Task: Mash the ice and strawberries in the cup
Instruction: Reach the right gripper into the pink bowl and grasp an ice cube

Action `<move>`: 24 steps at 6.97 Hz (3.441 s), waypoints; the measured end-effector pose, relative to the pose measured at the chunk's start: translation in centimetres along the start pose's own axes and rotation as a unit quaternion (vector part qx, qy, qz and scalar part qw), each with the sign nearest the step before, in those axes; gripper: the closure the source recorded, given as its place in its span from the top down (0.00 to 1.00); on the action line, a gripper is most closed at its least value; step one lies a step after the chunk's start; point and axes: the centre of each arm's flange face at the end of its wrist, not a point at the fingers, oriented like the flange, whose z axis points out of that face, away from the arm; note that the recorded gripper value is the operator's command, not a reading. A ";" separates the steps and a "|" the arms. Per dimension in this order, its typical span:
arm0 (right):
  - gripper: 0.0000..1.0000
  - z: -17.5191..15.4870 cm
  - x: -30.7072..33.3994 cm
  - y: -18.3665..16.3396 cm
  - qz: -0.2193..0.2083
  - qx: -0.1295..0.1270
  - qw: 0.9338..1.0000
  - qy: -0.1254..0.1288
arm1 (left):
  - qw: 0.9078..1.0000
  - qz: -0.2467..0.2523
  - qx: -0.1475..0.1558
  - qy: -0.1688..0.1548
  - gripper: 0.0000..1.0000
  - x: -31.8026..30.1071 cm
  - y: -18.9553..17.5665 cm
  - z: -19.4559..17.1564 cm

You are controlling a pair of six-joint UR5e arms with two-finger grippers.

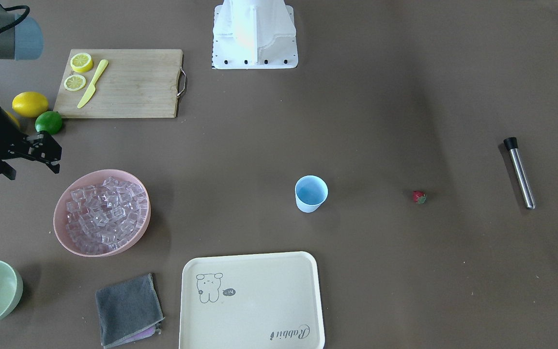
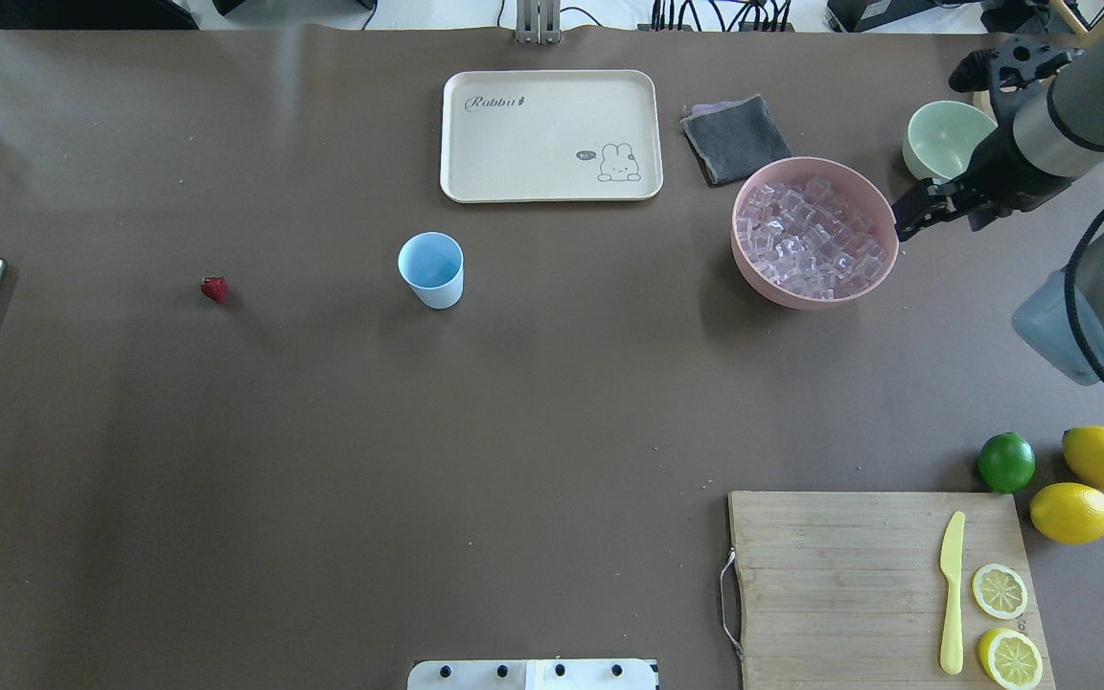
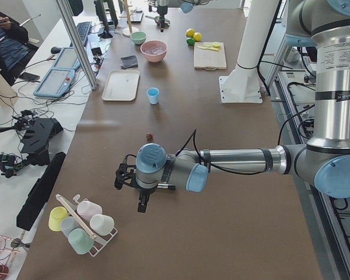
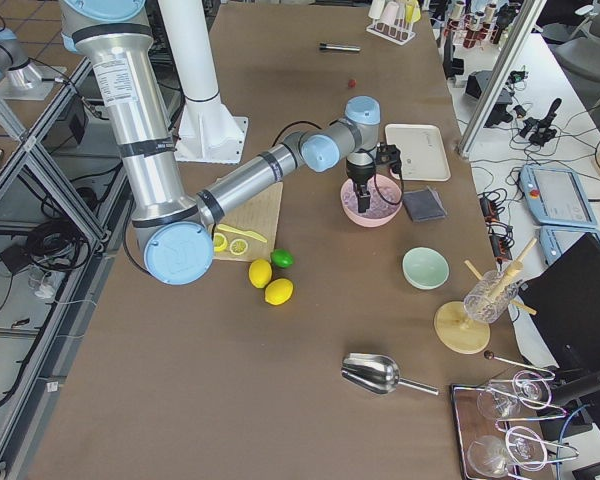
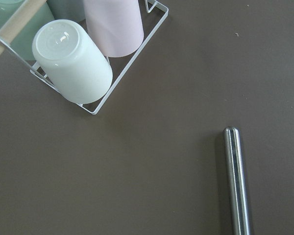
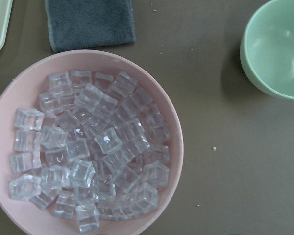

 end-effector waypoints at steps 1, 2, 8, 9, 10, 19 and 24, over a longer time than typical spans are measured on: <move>0.79 0.8 -2.0 -0.8 0.008 -0.004 1.000 -0.003 | 1.000 0.000 0.000 0.000 0.99 0.0 0.0 0.0; 0.77 1.3 -3.2 -1.2 0.021 -0.005 1.000 -0.003 | 1.000 0.000 0.001 0.002 0.99 0.0 0.0 -0.2; 0.64 5.6 -7.4 -2.0 0.139 0.016 0.990 0.034 | 1.000 0.000 0.002 0.015 0.99 0.3 0.2 -0.4; 0.64 5.9 -7.4 -2.0 0.139 0.016 0.990 0.033 | 1.000 0.000 0.004 0.015 0.99 0.2 0.2 -0.5; 0.62 6.3 -7.4 -2.0 0.135 0.014 0.990 0.034 | 1.000 0.000 0.004 0.015 0.99 0.2 0.2 -0.5; 0.57 7.4 -11.3 -2.0 0.269 0.042 0.959 0.081 | 1.000 0.007 0.011 0.021 0.99 0.8 0.9 -1.2; 0.54 9.3 -11.9 -1.9 0.259 0.042 0.958 0.112 | 1.000 0.007 0.012 0.021 0.99 0.8 0.9 -1.2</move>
